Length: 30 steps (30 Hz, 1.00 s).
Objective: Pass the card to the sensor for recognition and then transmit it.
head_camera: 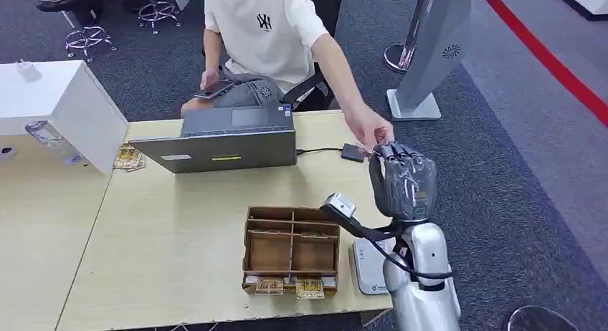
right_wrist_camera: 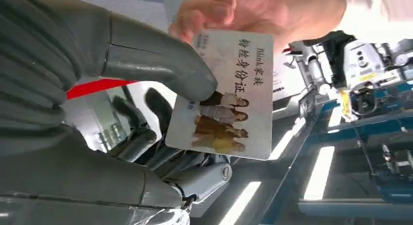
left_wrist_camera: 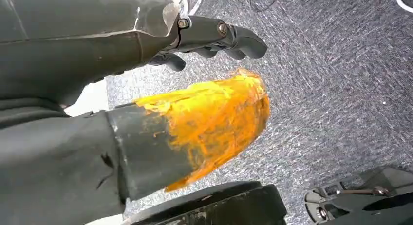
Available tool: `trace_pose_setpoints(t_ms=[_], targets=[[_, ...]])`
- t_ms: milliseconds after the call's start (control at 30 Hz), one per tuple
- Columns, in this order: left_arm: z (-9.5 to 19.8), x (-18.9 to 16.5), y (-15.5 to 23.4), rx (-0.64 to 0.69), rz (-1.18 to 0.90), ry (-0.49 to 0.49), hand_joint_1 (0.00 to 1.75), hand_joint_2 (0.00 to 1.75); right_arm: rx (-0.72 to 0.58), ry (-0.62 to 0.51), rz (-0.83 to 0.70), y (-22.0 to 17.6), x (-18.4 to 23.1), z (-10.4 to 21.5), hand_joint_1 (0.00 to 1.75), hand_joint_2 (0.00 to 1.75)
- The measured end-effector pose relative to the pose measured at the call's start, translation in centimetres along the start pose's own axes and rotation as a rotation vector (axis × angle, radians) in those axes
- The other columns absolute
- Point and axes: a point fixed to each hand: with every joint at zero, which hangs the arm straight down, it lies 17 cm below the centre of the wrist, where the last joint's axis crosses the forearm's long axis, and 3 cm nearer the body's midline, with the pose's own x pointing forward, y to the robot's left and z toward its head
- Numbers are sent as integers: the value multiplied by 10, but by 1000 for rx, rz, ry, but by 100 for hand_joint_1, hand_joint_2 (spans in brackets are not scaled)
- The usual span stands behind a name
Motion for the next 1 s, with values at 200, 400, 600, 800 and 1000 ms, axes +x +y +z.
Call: trace_pose_setpoints(t_ms=[200, 400, 600, 800, 1000], targets=[[0, 0, 0, 2, 0, -1, 0, 0, -9, -34, -56, 0, 2, 9, 175, 175], [0, 1, 0, 4, 8, -5, 0, 0, -38, 86, -210, 6, -21, 25, 175, 175], [1, 3, 0, 10, 18, -13, 0, 0, -43, 363, -512, 24, -39, 47, 175, 175], [1, 3, -2, 11, 35, -17, 0, 0, -1, 486, -781, 35, -34, 68, 175, 175], [2, 0, -4, 14, 56, -12, 0, 0, 37, 536, -875, 34, -40, 91, 175, 175]])
